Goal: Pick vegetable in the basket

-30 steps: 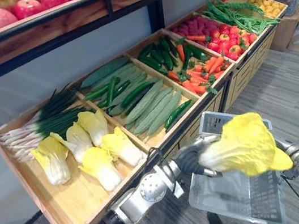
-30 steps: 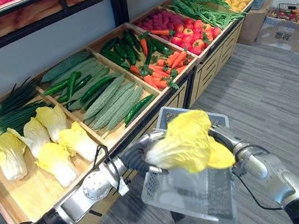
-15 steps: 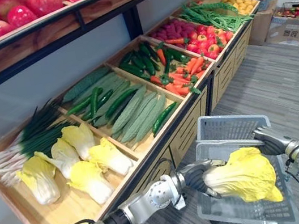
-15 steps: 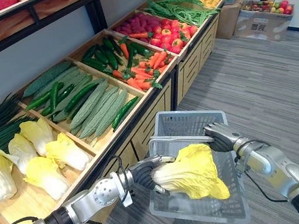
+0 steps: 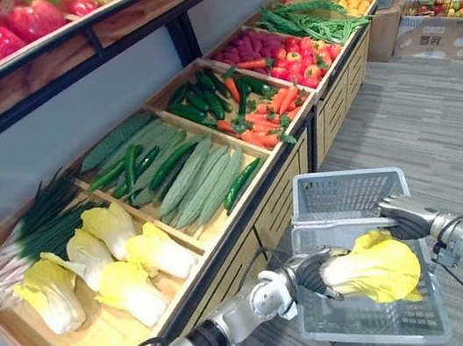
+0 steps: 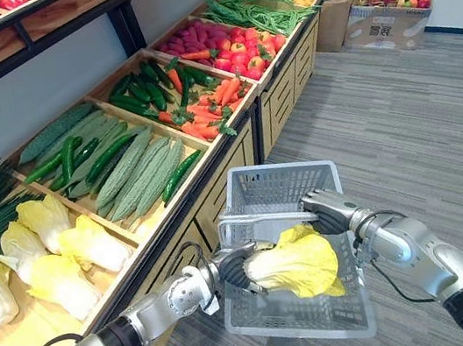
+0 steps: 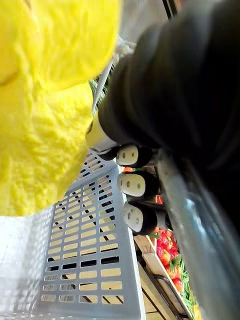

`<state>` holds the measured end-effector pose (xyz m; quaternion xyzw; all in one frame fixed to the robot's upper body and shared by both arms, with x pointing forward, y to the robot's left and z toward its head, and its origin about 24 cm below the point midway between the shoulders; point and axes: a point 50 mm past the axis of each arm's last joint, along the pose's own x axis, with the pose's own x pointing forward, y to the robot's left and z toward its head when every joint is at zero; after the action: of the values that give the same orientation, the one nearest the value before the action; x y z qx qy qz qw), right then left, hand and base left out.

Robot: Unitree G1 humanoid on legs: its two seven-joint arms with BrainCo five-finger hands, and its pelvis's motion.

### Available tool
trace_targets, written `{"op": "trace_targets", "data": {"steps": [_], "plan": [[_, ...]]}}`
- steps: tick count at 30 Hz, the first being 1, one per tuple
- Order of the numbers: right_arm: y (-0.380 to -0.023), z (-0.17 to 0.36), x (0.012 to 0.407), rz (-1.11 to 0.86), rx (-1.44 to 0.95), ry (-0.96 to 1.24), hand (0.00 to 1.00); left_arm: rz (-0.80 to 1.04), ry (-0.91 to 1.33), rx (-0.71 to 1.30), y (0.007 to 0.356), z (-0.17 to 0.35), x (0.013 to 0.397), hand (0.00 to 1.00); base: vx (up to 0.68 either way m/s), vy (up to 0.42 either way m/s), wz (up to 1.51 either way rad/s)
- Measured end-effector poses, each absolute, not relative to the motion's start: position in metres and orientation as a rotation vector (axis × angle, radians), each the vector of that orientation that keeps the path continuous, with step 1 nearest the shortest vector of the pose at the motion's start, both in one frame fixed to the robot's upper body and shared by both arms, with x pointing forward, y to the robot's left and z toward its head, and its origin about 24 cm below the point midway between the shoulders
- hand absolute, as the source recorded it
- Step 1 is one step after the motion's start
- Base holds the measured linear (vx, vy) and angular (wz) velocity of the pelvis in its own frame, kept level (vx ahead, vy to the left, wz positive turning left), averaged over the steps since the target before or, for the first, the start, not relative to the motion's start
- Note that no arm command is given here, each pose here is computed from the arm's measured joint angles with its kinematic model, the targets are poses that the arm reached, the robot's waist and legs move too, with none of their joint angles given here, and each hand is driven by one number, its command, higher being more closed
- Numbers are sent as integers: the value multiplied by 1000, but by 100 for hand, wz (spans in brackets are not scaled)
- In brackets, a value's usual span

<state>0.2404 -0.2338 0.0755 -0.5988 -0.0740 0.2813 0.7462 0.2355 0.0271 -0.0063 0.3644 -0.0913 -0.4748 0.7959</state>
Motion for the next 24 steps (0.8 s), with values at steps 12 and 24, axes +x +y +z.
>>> {"op": "trace_targets", "data": {"steps": [12,24], "plan": [[-213,81,237,722,-1316,-225,100,-968,-171,808,16,-13,242,0,-11,4,-10],[-209,88,241,729,-1326,-253,100,-877,-165,807,18,-12,251,0,-2,2,1]]}}
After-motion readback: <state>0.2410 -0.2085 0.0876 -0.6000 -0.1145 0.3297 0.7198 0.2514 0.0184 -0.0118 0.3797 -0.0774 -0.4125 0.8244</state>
